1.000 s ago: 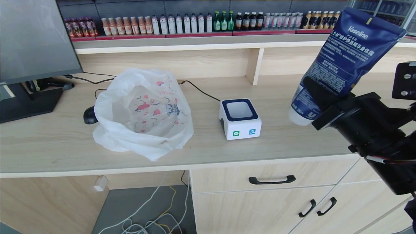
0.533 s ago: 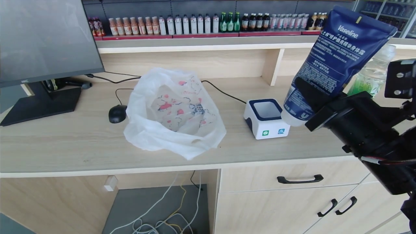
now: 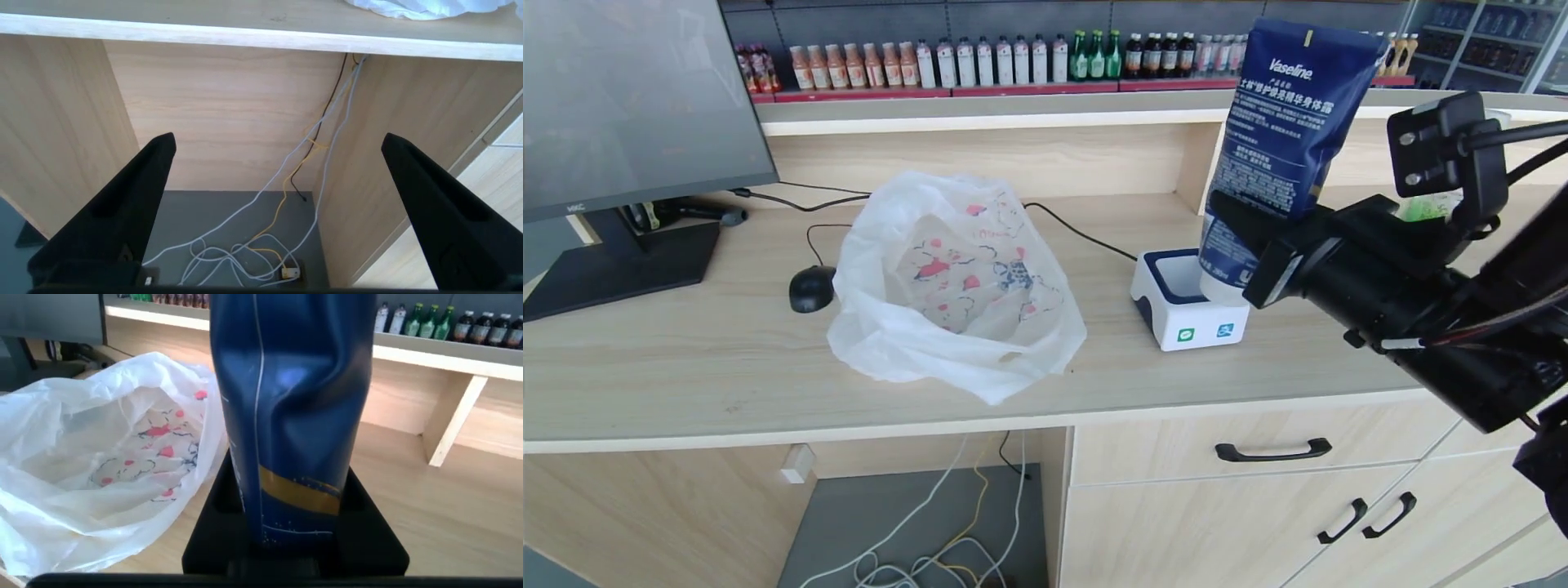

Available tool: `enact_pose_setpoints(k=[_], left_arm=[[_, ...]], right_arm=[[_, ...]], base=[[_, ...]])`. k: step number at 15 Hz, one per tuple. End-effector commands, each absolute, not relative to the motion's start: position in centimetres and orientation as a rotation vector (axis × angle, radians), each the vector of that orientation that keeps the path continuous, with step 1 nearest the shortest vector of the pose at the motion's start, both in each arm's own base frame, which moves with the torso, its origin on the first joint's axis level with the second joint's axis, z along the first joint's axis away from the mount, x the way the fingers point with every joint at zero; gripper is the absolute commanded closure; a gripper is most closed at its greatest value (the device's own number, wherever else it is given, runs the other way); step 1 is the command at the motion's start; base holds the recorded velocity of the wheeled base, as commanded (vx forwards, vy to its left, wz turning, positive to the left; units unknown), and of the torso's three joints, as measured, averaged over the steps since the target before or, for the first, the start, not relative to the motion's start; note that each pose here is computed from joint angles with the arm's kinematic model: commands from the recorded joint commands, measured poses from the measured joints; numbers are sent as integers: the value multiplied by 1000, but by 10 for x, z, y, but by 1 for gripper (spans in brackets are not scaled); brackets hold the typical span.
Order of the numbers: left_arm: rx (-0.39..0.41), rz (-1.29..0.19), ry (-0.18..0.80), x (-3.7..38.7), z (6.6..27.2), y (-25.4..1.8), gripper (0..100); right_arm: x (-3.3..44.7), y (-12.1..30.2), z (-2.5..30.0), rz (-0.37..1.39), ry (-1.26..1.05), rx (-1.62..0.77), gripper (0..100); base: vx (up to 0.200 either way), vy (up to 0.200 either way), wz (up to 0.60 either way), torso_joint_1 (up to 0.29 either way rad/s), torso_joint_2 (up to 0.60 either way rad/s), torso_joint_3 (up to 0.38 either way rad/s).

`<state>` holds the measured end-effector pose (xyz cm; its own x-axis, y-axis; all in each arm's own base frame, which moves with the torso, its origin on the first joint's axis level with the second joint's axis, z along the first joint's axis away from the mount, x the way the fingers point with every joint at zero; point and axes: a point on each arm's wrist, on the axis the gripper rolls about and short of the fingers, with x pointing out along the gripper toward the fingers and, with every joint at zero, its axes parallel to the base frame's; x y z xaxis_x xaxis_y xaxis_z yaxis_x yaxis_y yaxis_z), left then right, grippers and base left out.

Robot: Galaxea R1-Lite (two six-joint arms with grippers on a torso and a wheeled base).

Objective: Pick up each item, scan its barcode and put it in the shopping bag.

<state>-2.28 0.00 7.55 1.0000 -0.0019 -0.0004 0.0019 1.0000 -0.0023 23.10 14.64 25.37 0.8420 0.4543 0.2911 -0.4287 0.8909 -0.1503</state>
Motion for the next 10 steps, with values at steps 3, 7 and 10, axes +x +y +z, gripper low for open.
enact_pose_setpoints(k=[3, 7, 10], left_arm=[[-3, -2, 0, -23, 75, 0, 0], [-3, 0, 0, -23, 75, 0, 0], [-3, 0, 0, -23, 75, 0, 0]], right_arm=[[259, 158, 275, 463, -379, -166, 100], [272, 149, 270, 510, -441, -410, 100], [285, 128, 275, 518, -528, -593, 100]], base=[[0, 0, 0, 0, 0, 0], [0, 0, 0, 0, 0, 0], [0, 0, 0, 0, 0, 0]])
